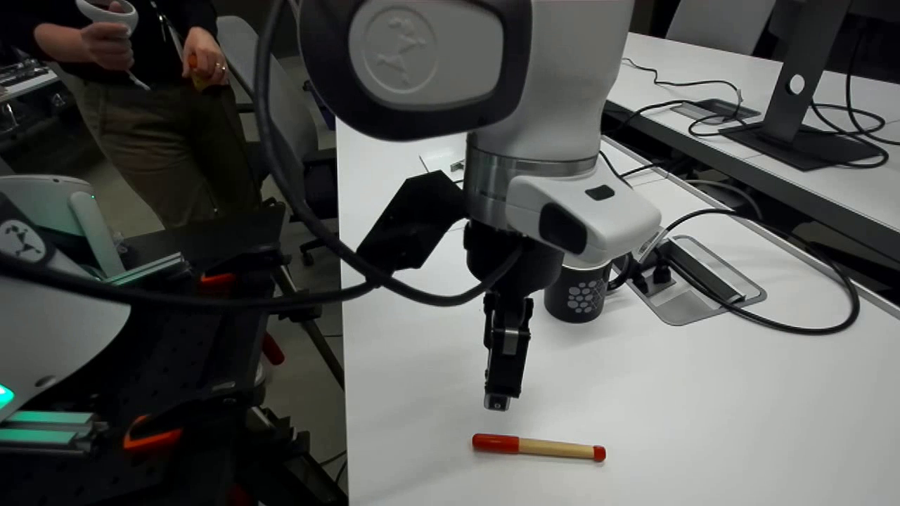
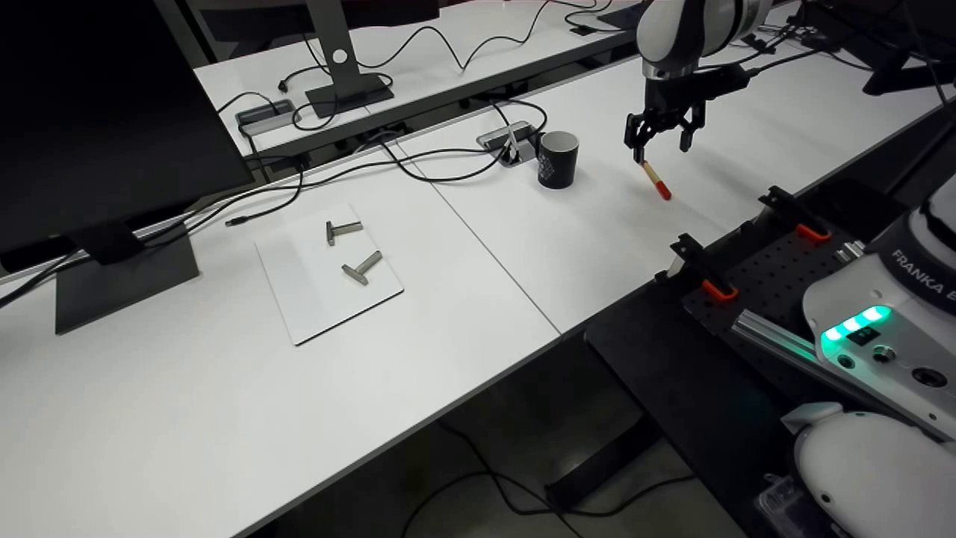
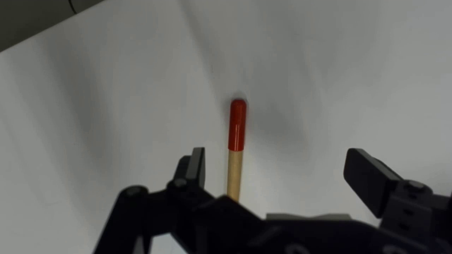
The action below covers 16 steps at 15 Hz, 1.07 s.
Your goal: Put the marker inside the mug.
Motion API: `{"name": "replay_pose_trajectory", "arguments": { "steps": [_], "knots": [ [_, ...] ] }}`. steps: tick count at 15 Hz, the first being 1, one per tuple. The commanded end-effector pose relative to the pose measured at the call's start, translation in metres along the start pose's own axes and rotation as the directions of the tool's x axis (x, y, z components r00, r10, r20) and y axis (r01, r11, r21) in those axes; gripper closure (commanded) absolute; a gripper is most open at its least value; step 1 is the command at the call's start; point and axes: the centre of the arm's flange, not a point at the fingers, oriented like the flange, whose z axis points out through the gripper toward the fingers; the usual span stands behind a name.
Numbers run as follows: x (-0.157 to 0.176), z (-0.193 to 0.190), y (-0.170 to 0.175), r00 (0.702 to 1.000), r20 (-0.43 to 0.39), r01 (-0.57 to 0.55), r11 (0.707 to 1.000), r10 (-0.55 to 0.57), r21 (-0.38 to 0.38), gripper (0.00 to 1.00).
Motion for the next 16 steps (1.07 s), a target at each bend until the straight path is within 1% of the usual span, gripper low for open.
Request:
{"name": "replay_pose_trajectory", "arguments": {
  "steps": [1,9,16],
  "knots": [
    [0.014,0.017,0.000,1.000,-0.015,0.001,1.000,-0.001,-0.001,0.00],
    [0.029,0.023,0.004,0.999,-0.052,-0.015,1.000,0.014,-0.017,0.00],
    [0.031,0.044,0.001,1.000,-0.023,-0.018,1.000,0.018,-0.016,0.00]
  ]
}}
